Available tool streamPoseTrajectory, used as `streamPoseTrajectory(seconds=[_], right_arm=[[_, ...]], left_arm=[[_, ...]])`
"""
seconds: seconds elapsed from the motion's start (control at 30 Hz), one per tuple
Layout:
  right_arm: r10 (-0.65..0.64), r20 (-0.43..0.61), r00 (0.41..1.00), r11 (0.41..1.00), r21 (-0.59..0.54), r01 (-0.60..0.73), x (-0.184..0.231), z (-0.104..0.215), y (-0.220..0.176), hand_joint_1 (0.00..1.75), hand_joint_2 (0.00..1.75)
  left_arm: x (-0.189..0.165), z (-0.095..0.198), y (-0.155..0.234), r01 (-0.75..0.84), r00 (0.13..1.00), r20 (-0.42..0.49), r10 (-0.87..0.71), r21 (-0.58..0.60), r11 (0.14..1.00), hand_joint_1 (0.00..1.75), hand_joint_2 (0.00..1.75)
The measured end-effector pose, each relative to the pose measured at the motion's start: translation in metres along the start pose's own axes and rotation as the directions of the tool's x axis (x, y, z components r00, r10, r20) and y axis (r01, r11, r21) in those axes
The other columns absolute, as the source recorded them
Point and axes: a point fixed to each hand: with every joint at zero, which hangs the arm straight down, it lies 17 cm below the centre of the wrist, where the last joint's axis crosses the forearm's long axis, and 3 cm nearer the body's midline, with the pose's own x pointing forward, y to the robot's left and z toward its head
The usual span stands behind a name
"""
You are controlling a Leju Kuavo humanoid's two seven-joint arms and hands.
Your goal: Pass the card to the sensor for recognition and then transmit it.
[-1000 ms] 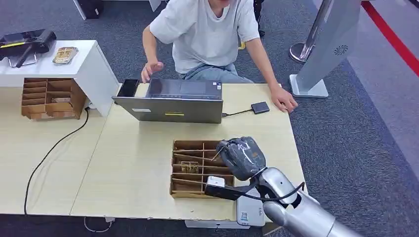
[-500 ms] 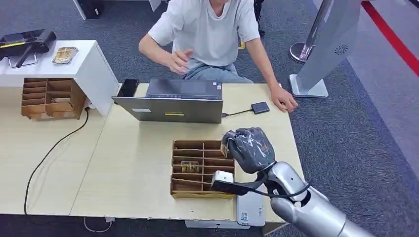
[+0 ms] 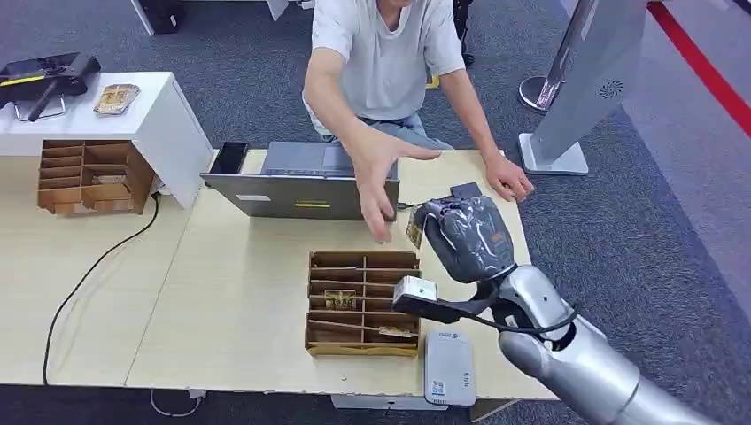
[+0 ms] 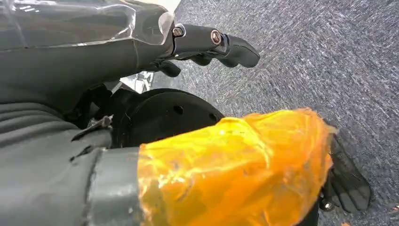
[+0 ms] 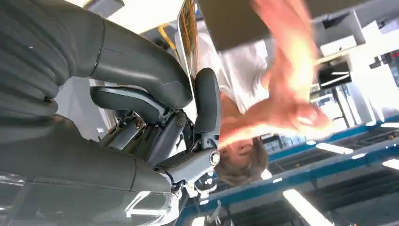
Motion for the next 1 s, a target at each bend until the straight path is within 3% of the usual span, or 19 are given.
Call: streamPoseTrajectory(seconds=[0.3,0.83,0.87,0.9,0.93,1.0], right_arm=[[0.026,-0.026,0.999,0.993,-0.118,-0.029,-0.014,-0.020,-0.042,1.75,1.75],[0.011,-0.085,0.996,0.968,-0.248,-0.032,-0.028,-0.033,-0.072,1.75,1.75],[0.008,-0.091,0.996,0.967,-0.251,-0.031,-0.029,-0.034,-0.073,1.59,1.75],[0.006,-0.095,0.995,0.967,-0.252,-0.029,-0.030,-0.035,-0.073,0.33,1.75],[0.004,-0.099,0.995,0.968,-0.251,-0.029,-0.031,-0.035,-0.072,0.00,1.75],[0.001,-0.110,0.994,0.968,-0.250,-0.029,-0.035,-0.035,-0.070,0.00,1.75]], left_arm=[[0.002,0.000,0.000,-0.006,1.000,0.012,0.006,-0.001,1.000,0.00,0.00],[0.004,0.001,-0.001,-0.009,1.000,0.019,0.009,-0.002,1.000,0.00,0.00],[0.004,0.001,-0.001,-0.009,1.000,0.019,0.009,-0.002,1.000,0.00,0.00],[0.004,0.001,-0.001,-0.009,1.000,0.019,0.009,-0.002,1.000,0.00,0.00],[0.004,0.001,-0.001,-0.009,1.000,0.020,0.009,-0.002,1.000,0.00,0.00],[0.004,0.001,-0.002,-0.009,1.000,0.020,0.009,-0.003,1.000,0.00,0.00]])
